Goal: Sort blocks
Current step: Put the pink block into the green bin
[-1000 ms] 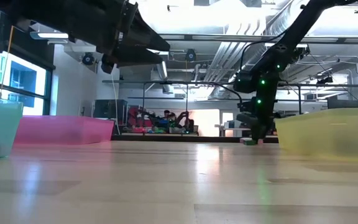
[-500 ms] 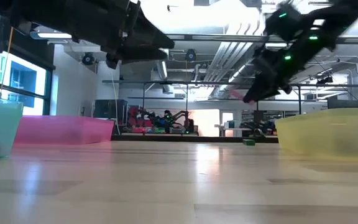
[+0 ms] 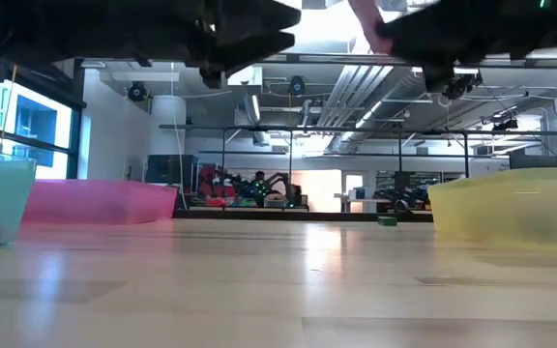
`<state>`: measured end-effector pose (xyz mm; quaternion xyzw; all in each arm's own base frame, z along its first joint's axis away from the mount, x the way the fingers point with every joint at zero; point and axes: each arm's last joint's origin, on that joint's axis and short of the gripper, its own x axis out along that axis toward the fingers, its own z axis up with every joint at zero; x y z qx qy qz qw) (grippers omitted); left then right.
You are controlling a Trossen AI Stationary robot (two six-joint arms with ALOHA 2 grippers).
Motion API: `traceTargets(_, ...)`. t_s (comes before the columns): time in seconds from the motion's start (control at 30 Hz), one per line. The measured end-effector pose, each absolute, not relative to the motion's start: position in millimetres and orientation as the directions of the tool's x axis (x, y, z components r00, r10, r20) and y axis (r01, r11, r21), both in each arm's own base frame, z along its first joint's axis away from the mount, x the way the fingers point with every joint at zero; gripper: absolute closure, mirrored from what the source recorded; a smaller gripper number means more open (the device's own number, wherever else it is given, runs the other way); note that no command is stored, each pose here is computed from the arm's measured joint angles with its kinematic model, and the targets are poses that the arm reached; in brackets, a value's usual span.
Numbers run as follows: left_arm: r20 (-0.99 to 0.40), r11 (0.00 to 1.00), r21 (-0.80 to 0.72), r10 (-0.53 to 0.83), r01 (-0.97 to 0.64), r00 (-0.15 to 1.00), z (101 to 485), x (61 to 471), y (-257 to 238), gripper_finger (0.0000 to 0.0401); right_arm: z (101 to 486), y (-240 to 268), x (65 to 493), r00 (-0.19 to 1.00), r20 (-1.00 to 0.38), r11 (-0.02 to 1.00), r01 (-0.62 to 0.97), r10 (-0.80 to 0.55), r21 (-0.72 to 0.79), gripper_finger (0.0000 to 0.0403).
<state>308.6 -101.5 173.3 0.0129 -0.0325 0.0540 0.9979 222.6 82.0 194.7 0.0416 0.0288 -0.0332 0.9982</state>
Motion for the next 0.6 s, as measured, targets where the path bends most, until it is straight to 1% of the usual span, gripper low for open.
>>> traceTargets(0.13,0.091,0.999,0.020,0.030,-0.032,0.995,172.9,314.3,-105.3,0.0222,197.5,109.8,244.6,0.996,-0.075,0.999,0.054,-0.054,-0.006,0.0339)
traceTargets(0.23,0.105,1.000,0.021,-0.025,0.023,0.994,175.6,319.2,-108.2,0.0222,203.1,127.3,260.7,0.996,-0.062,0.996,0.066,-0.069,-0.055,0.0339)
traceTargets(0.37,0.137,0.992,0.023,-0.124,0.122,0.983,183.4,324.1,-112.9,0.0220,205.3,146.1,277.5,0.992,-0.058,0.990,0.106,-0.111,-0.089,0.0339)
traceTargets(0.43,0.150,0.987,0.028,-0.162,0.160,0.975,187.3,326.5,-114.9,0.0216,207.8,153.5,282.9,0.992,-0.050,0.990,0.107,-0.112,-0.091,0.0339)
traceTargets(0.6,0.172,0.980,0.031,-0.200,0.198,0.965,194.4,331.2,-118.0,0.0204,206.5,165.4,287.8,0.993,-0.067,0.991,0.091,-0.098,-0.096,0.0339)
